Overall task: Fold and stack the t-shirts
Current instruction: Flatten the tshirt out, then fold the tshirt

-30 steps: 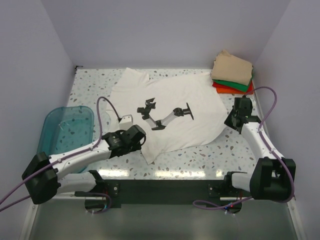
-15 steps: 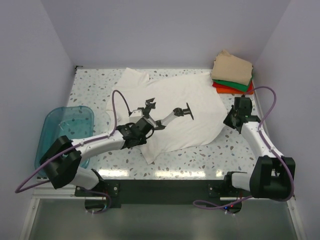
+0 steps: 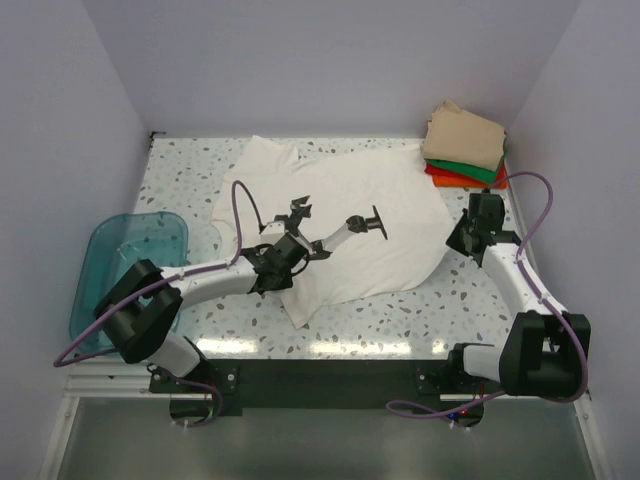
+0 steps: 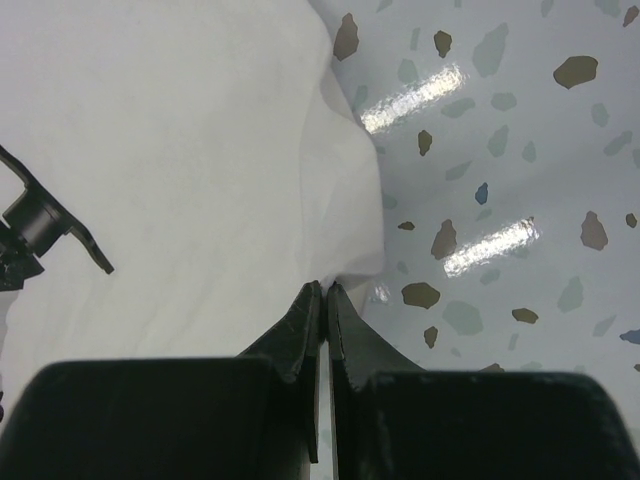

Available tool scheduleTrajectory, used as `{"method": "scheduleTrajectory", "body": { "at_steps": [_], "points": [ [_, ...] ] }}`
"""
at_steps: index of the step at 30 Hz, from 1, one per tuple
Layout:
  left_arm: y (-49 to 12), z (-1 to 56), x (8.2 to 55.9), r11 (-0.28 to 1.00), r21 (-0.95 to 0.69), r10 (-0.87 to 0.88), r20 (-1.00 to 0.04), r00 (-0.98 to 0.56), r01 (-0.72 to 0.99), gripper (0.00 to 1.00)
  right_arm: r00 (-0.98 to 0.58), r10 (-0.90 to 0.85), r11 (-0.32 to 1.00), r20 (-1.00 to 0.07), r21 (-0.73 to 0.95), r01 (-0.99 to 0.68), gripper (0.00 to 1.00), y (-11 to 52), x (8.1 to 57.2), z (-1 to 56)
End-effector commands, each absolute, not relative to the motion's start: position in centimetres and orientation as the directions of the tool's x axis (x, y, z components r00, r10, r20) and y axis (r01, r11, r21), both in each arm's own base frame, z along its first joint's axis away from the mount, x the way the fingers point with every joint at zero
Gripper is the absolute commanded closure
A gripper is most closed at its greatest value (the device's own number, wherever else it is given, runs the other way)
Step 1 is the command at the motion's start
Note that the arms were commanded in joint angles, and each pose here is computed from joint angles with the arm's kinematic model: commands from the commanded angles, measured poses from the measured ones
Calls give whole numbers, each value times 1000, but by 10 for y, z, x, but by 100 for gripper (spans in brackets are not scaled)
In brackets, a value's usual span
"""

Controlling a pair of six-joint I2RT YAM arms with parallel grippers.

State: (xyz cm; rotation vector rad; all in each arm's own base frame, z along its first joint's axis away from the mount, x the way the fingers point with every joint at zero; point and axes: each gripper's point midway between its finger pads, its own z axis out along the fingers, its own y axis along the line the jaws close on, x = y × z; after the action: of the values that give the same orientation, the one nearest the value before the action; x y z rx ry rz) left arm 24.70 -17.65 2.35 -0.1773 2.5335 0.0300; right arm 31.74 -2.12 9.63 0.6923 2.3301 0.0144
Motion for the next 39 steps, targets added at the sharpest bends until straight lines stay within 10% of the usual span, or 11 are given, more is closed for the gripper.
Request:
{"method": "scheduleTrajectory", "body": {
  "at_steps": [1,20,39],
  "points": [
    [-191,31,264,990,-76,-142,-603,-785,-121,59,-590,488,855,-643,215,472,100,-22,325,103],
    [-189,51,259,988,-130,-150,-632,-761,-87,100,-583,491,852,-647,218,476,100,-23,322,106],
    [-199,114,170,932,-359,-190,-616,-765,57,100,-568,526,829,-633,230,510,100,-29,323,104]
  ]
}}
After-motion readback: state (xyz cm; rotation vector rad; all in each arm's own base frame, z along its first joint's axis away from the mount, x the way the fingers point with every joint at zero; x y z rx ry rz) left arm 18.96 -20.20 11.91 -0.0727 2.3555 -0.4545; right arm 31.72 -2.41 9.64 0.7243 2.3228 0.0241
